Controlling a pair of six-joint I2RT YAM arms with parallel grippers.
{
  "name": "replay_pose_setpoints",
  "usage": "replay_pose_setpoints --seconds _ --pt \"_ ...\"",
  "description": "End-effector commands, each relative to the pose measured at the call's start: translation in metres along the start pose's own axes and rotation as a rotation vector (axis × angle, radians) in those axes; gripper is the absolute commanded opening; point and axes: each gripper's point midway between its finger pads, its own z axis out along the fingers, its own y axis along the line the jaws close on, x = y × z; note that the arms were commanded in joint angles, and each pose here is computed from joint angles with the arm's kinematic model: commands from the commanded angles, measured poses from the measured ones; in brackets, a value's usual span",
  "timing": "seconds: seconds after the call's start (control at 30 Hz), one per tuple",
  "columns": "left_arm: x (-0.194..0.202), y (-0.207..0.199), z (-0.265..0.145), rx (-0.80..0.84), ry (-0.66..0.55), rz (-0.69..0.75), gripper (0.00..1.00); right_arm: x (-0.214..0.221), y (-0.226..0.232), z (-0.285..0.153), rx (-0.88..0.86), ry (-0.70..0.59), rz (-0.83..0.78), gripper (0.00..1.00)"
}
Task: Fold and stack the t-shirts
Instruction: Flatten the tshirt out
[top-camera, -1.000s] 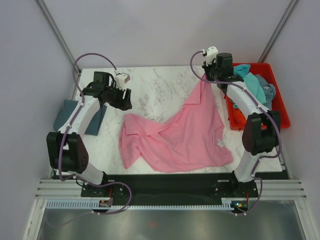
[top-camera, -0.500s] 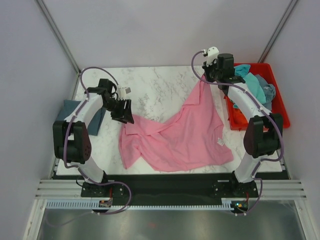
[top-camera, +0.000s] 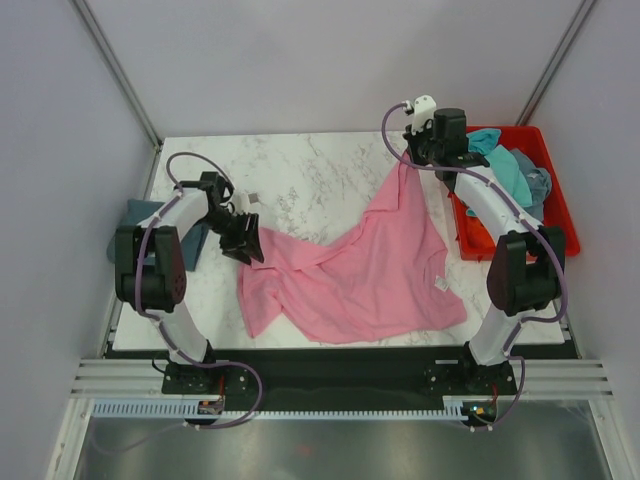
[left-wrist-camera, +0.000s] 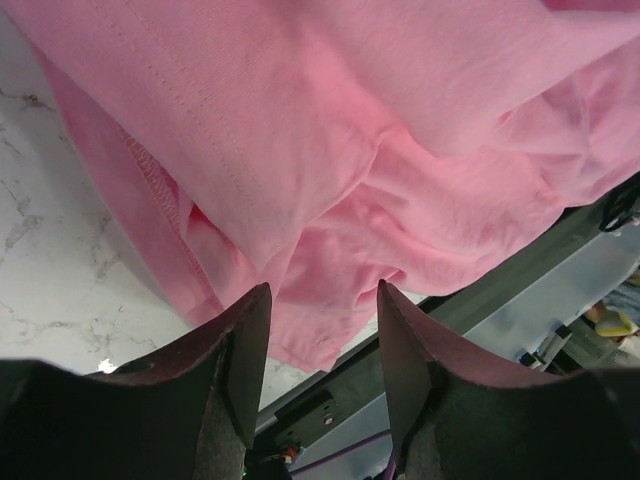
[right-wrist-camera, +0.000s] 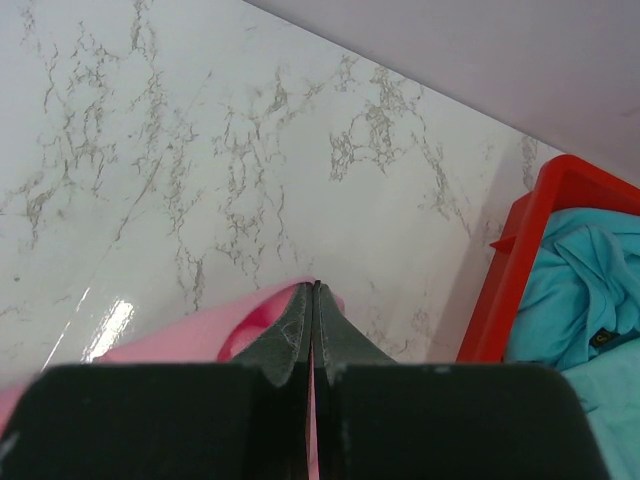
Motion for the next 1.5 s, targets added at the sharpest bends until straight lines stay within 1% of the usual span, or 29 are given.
replay_pose_setpoints --seconds 0.0,0.23,0.53,1.07,1.47 --pt "0.01 0.01 0.007 -0.018 0.046 -0.053 0.54 -0.016 0.001 -0.01 0.001 -0.048 -0.003 0.0" --pt "0.001 0.024 0.018 -0.04 0.059 -0.077 0.55 -0.016 0.0 -0.01 0.005 -0.047 -0.009 0.0" --pt "-0.007 0.029 0.024 -0.035 0.067 -0.088 0.55 -0.016 -0.003 -0.011 0.018 -0.045 -0.018 0.0" --pt "-0.002 0.026 0.02 -0.035 0.062 -0.085 0.55 -0.013 -0.004 -0.008 0.024 -0.041 -0.02 0.0" --pt "-0.007 0.023 0.015 -0.038 0.04 -0.07 0.55 -0.014 -0.003 -0.013 0.028 -0.048 -0.022 0.0"
